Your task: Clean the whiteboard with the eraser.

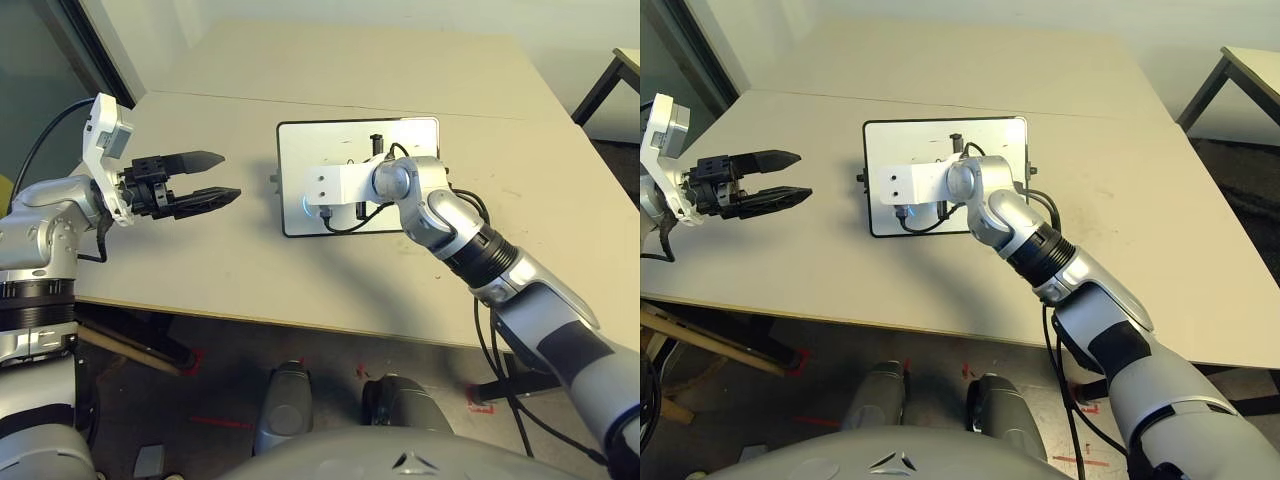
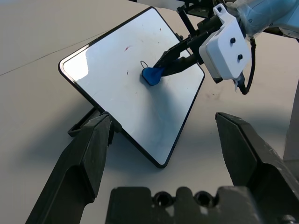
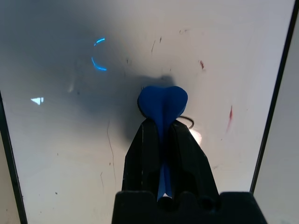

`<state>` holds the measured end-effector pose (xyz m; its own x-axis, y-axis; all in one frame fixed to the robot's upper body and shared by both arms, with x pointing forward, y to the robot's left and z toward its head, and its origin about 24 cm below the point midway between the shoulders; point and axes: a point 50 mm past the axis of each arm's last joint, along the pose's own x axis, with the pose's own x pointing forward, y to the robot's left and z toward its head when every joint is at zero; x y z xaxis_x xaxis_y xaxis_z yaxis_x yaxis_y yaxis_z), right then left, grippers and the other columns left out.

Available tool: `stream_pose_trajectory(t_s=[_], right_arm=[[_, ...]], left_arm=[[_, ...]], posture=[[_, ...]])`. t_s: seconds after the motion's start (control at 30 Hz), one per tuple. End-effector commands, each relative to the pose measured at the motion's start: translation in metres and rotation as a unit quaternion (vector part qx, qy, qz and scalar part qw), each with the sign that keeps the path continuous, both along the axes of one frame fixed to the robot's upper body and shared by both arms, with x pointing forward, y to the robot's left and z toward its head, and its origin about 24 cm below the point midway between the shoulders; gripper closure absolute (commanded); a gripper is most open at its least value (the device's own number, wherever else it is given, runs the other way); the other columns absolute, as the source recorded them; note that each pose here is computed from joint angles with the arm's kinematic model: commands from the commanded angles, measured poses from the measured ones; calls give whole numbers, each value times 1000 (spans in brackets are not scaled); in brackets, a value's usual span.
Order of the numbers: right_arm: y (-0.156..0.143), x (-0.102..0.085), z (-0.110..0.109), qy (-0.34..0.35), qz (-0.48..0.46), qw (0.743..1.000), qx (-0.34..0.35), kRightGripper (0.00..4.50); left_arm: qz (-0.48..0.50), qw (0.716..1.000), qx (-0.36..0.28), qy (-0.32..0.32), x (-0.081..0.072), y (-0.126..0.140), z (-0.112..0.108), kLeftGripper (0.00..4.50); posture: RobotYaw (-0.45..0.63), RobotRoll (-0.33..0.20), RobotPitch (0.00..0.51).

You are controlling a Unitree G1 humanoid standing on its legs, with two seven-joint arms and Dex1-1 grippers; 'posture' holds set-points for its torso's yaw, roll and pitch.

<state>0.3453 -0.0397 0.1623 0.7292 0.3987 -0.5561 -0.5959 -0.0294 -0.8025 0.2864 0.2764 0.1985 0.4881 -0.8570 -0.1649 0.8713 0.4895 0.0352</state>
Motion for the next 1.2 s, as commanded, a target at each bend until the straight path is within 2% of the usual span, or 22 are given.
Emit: stream_pose_trajectory(t_s=[0.03, 0.43, 0.6, 1.2], right_arm=[[-11, 3, -5, 2, -16, 1000, -15, 4428], [-52, 4, -10, 13, -61, 997, -37, 4428], [-60, 4, -10, 12, -70, 997, -40, 4429], [-19, 8, 8, -9, -17, 1000, -14, 4429]], left_arm=[[-4, 1000, 1, -11, 0, -2, 4, 0], [-10, 1000, 2, -11, 4, -4, 5, 0], [-12, 1000, 1, -11, 5, -4, 5, 0], [-3, 1000, 1, -10, -1, -1, 4, 0]], posture=[[362, 0, 20], [343, 0, 23], [336, 0, 24], [378, 0, 20]])
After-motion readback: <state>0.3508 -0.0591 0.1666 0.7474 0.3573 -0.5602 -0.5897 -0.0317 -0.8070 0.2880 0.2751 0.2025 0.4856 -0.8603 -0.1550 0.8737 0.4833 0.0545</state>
